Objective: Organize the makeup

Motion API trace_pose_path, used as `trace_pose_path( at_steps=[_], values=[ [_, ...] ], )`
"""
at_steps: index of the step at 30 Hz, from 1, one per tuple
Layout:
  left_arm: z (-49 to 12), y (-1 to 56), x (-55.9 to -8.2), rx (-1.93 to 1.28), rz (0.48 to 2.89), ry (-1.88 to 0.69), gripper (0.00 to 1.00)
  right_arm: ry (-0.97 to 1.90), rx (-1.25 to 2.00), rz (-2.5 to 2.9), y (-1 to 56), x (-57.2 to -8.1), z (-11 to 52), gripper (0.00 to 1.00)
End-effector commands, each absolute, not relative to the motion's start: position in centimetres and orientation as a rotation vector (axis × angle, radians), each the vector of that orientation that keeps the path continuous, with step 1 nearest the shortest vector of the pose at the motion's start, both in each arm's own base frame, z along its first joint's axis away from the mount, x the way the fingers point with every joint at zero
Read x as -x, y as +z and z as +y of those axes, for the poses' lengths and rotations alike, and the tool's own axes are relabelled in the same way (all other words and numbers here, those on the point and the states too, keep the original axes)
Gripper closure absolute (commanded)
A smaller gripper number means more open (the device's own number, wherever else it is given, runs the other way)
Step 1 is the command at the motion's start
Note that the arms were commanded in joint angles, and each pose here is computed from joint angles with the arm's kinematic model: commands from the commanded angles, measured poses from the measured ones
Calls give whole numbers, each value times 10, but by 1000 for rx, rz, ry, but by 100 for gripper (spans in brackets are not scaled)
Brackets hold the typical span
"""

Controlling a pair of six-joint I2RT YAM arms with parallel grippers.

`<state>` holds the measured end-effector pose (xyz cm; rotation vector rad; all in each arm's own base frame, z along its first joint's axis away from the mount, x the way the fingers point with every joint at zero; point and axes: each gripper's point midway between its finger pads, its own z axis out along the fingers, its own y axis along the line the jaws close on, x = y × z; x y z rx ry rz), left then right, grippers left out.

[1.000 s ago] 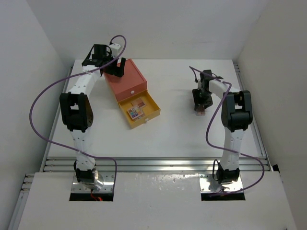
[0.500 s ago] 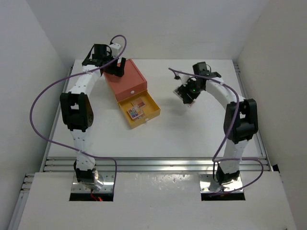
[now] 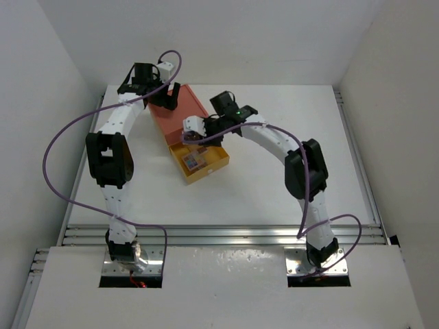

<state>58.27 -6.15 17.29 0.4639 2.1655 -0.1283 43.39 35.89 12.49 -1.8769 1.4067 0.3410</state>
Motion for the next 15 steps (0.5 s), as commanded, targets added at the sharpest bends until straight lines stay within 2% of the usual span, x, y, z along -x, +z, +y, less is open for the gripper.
trace_pose_path(
  at_steps=[1,6,9,12,14,15],
  values=[
    [-59,156,-576,-489,2219,-115,6,265,1955,1295,106,-444,360,100],
    [-59,160,-578,-488,2210,-113,6,154,2029,1258,66,-446,360,97],
    [-60,160,-577,-493,2208,-123,6,158,2024,1245,55,-444,370,85],
    [-60,160,-577,-493,2208,-123,6,196,1993,1260,49,-442,377,70],
    [-58,160,-578,-487,2210,-111,6,214,1985,1279,43,-440,376,46],
    [-58,160,-578,-487,2210,-111,6,220,1959,1290,43,-440,379,40]
  ],
)
